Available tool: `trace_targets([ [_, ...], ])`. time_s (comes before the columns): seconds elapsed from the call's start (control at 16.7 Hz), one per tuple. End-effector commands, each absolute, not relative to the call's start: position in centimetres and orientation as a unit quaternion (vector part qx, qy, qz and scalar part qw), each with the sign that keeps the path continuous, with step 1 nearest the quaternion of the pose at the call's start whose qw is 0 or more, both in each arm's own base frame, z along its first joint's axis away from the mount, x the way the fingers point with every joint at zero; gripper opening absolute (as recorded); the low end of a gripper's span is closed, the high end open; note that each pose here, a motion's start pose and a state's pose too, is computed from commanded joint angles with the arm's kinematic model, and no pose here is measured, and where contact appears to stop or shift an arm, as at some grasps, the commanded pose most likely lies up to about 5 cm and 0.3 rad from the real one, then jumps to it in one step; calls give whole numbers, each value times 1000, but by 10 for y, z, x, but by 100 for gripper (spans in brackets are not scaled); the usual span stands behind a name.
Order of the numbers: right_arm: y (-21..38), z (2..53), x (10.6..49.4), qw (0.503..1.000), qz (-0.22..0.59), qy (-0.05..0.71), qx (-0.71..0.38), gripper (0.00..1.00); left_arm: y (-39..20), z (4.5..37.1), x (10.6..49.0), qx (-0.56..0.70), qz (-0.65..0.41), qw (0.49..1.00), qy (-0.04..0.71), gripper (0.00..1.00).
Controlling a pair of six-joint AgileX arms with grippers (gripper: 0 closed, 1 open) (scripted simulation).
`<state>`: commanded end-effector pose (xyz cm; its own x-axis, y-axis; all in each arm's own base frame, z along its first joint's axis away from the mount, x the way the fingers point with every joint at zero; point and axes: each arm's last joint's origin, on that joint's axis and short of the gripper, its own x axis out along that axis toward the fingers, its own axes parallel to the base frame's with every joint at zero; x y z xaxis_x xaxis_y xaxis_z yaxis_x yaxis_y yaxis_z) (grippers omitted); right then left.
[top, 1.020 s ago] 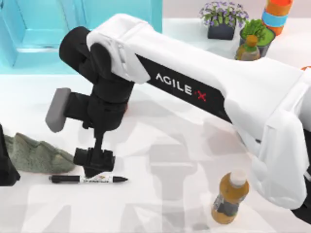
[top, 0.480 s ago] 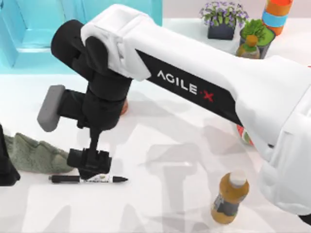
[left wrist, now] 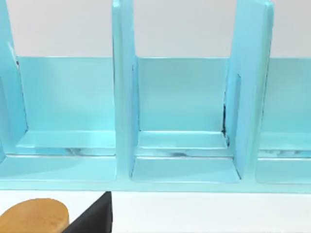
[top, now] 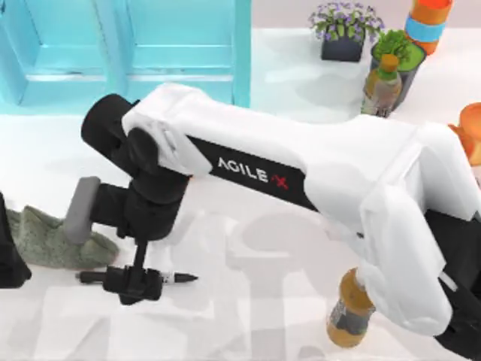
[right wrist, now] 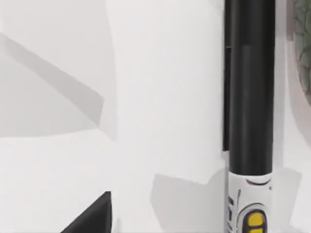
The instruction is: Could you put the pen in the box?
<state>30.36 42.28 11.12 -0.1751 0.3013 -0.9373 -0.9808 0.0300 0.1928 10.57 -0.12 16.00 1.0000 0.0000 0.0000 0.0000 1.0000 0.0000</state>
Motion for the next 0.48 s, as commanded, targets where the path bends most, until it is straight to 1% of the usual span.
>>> trace_targets([
  [0.18,431,83,298,535,599,478,-355,100,-1,160,106,0,0,1000,0,100],
  [0.48,433,79,297,535,599,478,-355,100,-1,160,106,0,0,1000,0,100],
])
